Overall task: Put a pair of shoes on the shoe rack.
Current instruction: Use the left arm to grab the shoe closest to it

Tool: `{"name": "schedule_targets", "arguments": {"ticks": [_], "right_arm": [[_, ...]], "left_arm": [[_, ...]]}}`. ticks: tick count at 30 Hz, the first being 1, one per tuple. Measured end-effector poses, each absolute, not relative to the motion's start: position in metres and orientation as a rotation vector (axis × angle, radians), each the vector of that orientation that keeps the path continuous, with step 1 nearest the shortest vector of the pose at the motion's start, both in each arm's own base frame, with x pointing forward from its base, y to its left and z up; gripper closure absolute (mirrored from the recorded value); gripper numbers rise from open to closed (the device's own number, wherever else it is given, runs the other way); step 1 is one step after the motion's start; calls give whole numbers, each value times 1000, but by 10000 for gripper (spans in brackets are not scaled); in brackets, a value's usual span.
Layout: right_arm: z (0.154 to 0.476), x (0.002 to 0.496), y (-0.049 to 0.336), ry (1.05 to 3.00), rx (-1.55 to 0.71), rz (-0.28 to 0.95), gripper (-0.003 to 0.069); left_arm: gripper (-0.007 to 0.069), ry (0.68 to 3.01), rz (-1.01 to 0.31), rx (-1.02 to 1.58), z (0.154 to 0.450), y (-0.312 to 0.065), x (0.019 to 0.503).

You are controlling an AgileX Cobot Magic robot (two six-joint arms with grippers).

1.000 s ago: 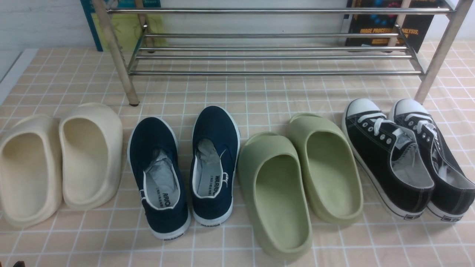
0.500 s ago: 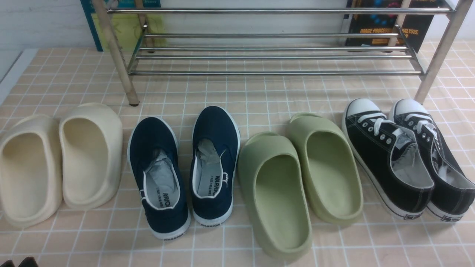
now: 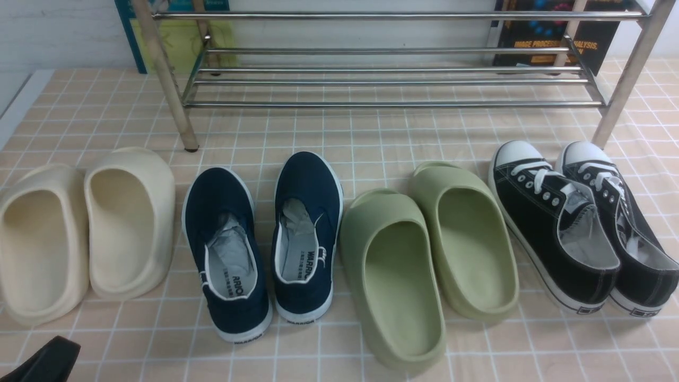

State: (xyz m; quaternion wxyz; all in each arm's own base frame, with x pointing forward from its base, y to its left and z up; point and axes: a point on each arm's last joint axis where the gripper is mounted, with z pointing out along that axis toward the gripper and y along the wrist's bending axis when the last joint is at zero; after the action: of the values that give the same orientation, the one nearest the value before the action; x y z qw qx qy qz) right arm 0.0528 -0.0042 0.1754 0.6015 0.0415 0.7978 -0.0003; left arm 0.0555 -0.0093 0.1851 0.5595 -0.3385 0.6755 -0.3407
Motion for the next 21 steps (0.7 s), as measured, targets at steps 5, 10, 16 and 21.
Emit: {"name": "schedule_targets", "arguments": {"ticks": [5, 10, 16, 21], "right_arm": [[175, 53, -4, 1848, 96, -1, 421], [175, 53, -4, 1848, 96, -1, 421], [175, 53, -4, 1848, 96, -1, 421], [175, 53, -4, 1848, 96, -1, 421]], "left_arm": [[386, 1562, -824, -811, 188, -9, 56], [386, 1537, -776, -585, 242, -15, 44], [487, 1772, -494, -220, 319, -22, 29], [617, 2256, -156, -90, 346, -8, 60]]}}
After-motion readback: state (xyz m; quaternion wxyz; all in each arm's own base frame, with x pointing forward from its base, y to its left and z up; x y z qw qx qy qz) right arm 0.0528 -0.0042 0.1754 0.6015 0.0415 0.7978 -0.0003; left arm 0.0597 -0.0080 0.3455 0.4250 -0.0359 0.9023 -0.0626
